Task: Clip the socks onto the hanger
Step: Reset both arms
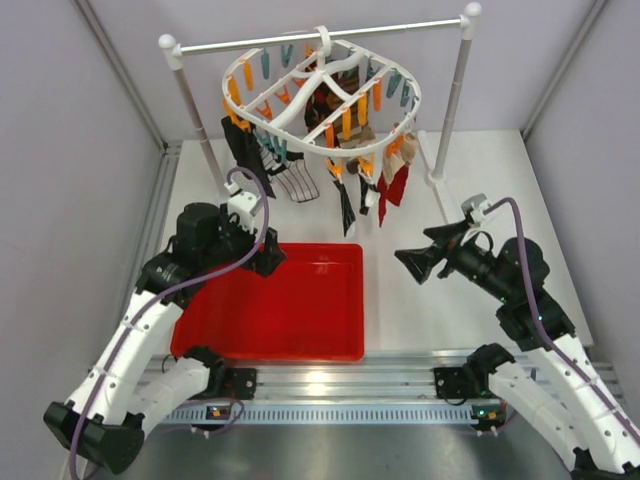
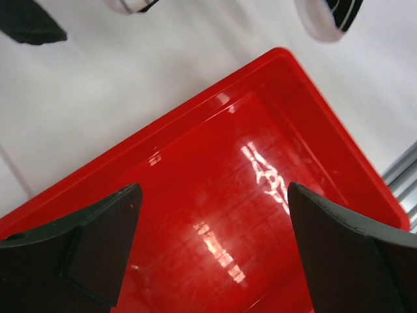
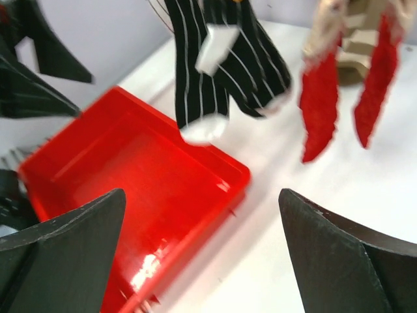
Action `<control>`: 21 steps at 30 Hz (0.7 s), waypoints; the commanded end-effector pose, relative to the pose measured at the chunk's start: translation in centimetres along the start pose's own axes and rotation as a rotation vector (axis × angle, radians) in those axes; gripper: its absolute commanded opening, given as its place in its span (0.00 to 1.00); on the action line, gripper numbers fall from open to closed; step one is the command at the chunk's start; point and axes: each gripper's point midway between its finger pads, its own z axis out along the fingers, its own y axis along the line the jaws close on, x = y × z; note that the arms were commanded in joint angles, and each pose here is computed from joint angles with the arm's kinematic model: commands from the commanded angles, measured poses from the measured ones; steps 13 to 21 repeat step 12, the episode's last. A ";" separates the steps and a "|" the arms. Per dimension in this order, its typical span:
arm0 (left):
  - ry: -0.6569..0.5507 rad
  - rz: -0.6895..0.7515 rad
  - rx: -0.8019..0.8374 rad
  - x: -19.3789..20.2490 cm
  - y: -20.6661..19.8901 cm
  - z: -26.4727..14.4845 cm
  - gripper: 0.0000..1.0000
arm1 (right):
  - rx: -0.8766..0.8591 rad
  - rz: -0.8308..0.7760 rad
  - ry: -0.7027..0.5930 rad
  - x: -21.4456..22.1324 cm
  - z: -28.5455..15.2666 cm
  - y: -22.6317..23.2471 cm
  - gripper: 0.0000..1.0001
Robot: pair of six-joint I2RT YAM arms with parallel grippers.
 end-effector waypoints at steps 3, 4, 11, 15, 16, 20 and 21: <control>0.031 0.042 -0.139 3.4 2.8 -2.5 0.98 | 0.129 -0.127 0.043 2.5 -2.9 -3.0 1.00; 0.030 0.045 -0.150 3.6 3.1 -2.6 0.98 | 0.145 -0.126 0.056 3.2 -3.1 -3.4 1.00; -0.031 0.042 -0.217 3.3 4.3 -4.1 0.98 | 0.175 -0.146 0.036 3.4 -3.9 -4.1 1.00; -0.041 0.039 -0.224 3.0 4.3 -4.3 0.98 | 0.178 -0.143 0.031 3.2 -3.9 -4.1 1.00; -0.041 0.039 -0.224 3.0 4.3 -4.3 0.98 | 0.178 -0.143 0.031 3.2 -3.9 -4.1 1.00; -0.041 0.039 -0.224 3.0 4.3 -4.3 0.98 | 0.178 -0.143 0.031 3.2 -3.9 -4.1 1.00; -0.041 0.039 -0.224 3.0 4.3 -4.3 0.98 | 0.178 -0.143 0.031 3.2 -3.9 -4.1 1.00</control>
